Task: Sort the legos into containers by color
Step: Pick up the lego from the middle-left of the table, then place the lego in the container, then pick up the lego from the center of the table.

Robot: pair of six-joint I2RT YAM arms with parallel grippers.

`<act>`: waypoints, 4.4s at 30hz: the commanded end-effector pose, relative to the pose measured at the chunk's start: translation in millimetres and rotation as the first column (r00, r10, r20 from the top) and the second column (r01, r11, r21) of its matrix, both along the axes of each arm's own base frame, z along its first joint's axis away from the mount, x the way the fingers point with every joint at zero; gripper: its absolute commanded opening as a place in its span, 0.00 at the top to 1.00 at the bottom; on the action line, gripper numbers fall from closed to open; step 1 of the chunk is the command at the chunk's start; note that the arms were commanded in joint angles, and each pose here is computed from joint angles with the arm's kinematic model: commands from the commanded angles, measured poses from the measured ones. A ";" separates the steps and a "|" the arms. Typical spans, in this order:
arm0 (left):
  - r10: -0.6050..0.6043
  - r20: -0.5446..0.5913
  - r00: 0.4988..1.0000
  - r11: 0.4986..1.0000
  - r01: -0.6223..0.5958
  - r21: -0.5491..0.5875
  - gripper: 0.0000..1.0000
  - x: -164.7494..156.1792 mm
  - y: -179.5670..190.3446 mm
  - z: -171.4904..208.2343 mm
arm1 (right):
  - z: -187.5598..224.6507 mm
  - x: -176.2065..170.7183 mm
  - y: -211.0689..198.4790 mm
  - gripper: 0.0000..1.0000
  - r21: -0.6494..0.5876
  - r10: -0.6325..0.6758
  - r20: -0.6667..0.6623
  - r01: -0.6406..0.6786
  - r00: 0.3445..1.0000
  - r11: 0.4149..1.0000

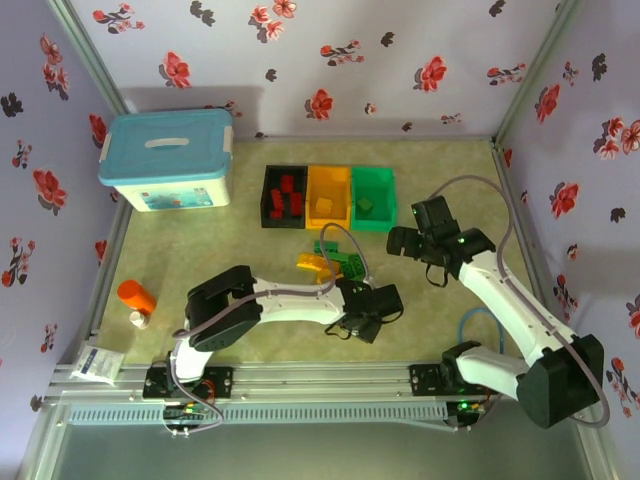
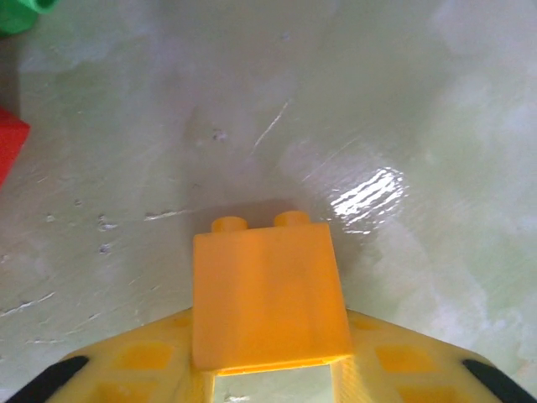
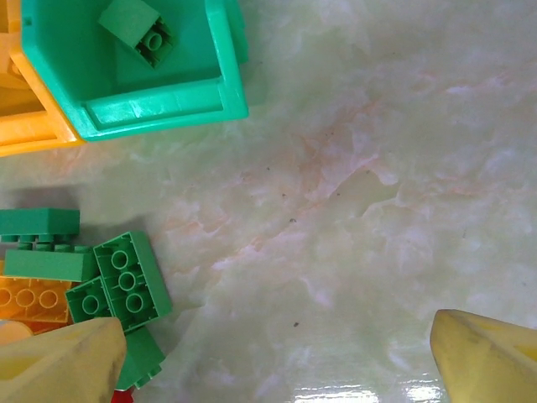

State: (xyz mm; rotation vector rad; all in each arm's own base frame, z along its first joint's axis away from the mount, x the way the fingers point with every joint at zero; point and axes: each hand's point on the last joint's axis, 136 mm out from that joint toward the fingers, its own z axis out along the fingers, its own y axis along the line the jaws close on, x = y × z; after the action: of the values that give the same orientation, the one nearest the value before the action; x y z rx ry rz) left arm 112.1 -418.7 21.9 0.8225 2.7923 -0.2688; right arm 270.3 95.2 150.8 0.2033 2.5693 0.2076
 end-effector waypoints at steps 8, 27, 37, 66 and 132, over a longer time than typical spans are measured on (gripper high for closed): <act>0.036 0.043 0.998 0.999 -0.035 -0.014 0.72 28.7 18.0 28.2 | -9.1 -13.7 -5.9 0.07 0.015 -0.024 -0.008 0.024 1.000 1.000; 0.297 0.077 0.952 0.926 -0.267 -0.268 0.72 192.9 100.2 128.4 | -44.2 -28.6 8.4 0.08 0.103 0.007 -0.079 0.001 0.997 0.995; 0.326 0.086 0.941 0.930 -0.303 -0.210 0.71 268.7 102.7 121.9 | -53.5 -34.3 23.9 0.09 0.137 0.053 -0.112 -0.038 0.992 0.990; 0.404 0.140 0.904 0.890 -0.353 -0.289 0.35 234.7 151.5 153.5 | -63.9 -51.1 85.9 0.14 0.067 0.261 -0.173 -0.253 0.950 0.965; 0.661 0.079 0.746 0.724 -0.606 -0.328 0.37 114.0 285.7 90.9 | -124.6 -32.1 215.9 0.52 -0.289 0.420 -0.365 -0.530 0.831 0.797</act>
State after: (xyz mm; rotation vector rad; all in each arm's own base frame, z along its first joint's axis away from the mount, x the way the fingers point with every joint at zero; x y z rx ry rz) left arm 226.3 -139.1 117.9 -0.1678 2.5631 -0.4455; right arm 240.9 307.7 28.0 -0.6331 2.8300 -0.1793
